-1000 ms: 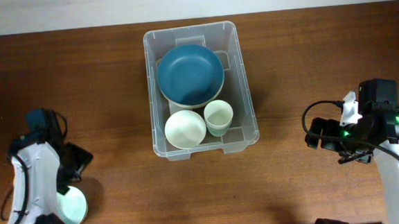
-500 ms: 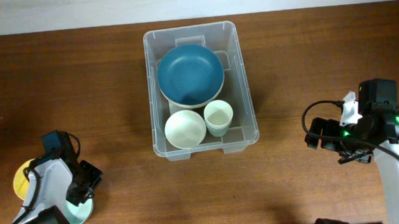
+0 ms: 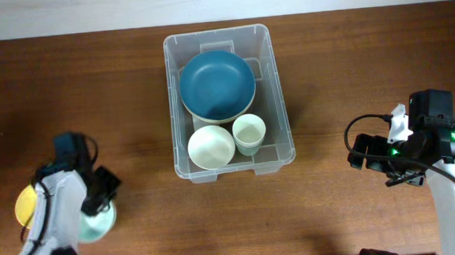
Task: Pack container
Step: 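Grip the rim of the mint green bowl with the left gripper, then stack the mint green bowl onto the cream bowl in the container, then grip the rim of the yellow bowl with the left gripper, then stack the yellow bowl onto the mint bowl and release it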
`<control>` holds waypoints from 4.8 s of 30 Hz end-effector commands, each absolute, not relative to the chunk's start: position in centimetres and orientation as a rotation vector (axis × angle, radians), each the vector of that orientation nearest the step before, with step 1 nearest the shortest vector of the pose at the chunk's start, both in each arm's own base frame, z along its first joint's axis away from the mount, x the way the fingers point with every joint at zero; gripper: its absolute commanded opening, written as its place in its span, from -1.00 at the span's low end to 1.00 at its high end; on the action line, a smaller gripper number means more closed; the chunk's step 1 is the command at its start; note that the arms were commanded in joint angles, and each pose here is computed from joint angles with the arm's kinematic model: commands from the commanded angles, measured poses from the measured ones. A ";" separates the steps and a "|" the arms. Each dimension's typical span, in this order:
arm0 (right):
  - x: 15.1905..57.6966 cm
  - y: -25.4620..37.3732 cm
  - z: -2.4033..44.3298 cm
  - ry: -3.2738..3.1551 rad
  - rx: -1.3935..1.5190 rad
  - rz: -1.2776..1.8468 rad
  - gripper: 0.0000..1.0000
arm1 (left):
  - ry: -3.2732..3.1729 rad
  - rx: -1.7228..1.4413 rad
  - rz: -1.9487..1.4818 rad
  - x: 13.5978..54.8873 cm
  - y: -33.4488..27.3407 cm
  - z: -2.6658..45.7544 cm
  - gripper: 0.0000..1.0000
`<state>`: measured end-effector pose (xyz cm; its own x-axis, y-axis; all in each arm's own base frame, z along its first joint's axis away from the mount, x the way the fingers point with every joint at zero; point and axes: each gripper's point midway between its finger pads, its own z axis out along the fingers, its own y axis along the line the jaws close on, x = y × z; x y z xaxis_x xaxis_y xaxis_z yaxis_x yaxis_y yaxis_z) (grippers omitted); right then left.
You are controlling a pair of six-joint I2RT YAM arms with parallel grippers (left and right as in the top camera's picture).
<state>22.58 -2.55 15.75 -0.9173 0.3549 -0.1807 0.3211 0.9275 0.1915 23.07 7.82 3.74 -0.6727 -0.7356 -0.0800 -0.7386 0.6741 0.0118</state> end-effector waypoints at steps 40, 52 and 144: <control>22.7 -2.4 15.8 2.870 0.487 0.233 0.98 | 2.808 0.165 -0.082 34.2 -20.4 13.9 -0.24; 22.6 -2.4 15.7 2.873 0.488 0.234 0.98 | 2.715 -0.830 0.213 34.9 3.1 22.2 0.02; 22.7 -2.4 15.7 2.871 0.487 0.234 0.98 | 2.880 0.144 -0.008 34.4 -22.0 13.5 -0.99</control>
<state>22.70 -2.58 15.78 -0.9163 0.3550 -0.1855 0.3205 0.9276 0.1920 34.26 -21.75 15.01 -0.9519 0.1014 -0.2892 0.1080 0.9941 -0.0070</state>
